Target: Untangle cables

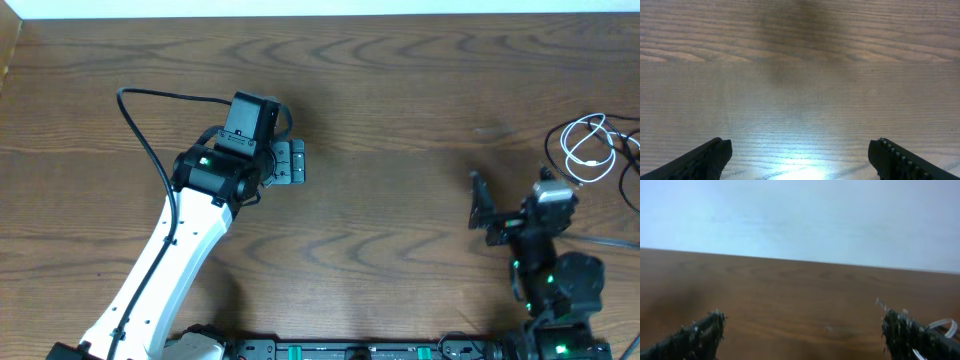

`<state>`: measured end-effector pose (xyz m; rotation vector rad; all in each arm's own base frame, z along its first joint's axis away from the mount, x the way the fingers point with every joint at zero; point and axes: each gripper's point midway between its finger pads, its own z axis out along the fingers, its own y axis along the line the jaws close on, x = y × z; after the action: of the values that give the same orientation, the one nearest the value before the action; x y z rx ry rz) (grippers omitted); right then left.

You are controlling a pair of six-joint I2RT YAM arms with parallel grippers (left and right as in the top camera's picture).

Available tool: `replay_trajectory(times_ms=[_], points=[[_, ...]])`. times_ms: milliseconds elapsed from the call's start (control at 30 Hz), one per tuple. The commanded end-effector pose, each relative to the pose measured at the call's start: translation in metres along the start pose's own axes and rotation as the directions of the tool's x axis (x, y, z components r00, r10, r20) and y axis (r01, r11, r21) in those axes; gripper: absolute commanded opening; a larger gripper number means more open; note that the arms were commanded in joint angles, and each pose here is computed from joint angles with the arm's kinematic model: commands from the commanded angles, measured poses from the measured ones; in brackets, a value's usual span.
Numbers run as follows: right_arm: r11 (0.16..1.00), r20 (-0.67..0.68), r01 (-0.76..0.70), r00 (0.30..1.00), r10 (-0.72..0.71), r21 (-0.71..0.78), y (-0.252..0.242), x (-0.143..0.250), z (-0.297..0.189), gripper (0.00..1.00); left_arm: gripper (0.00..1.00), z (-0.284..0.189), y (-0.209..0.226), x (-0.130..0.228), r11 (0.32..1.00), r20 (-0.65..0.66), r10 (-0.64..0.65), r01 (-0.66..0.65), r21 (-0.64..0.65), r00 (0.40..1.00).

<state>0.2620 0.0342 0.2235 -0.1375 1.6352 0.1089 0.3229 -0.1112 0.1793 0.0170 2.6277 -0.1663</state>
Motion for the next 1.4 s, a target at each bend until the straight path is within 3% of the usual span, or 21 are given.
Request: replay_trajectory(times_ms=[0,200,333,800,1067,1367], points=[[0.972,0.041,0.192,0.981,-0.188,-0.138,0.025,0.022,-0.005,0.99,0.93,-0.002,0.001,-0.005,1.0,0.011,-0.006,0.006,-0.005,1.0],[0.798,0.216,0.531,0.847,-0.487,-0.285,0.063,0.049,-0.02,0.99,0.93,-0.002,0.001,-0.005,1.0,0.011,-0.006,0.006,-0.005,1.0],[0.728,0.266,0.62,0.784,-0.561,-0.292,0.07,0.059,-0.025,0.99,0.93,-0.002,0.001,-0.005,1.0,0.011,-0.006,0.006,-0.005,1.0],[0.735,0.263,0.616,0.787,-0.558,-0.285,0.068,0.058,-0.027,0.99,0.93,-0.002,0.001,-0.005,1.0,0.01,-0.006,0.006,-0.005,1.0],[0.745,0.32,0.627,0.771,-0.551,-0.229,0.066,0.039,-0.028,0.99,0.93,-0.002,0.001,-0.005,1.0,0.01,-0.006,0.006,-0.005,1.0],[0.91,0.217,0.39,0.909,-0.356,-0.14,0.032,0.03,-0.021,0.99,0.93,-0.002,0.001,-0.005,1.0,0.011,-0.006,0.006,-0.005,1.0]])
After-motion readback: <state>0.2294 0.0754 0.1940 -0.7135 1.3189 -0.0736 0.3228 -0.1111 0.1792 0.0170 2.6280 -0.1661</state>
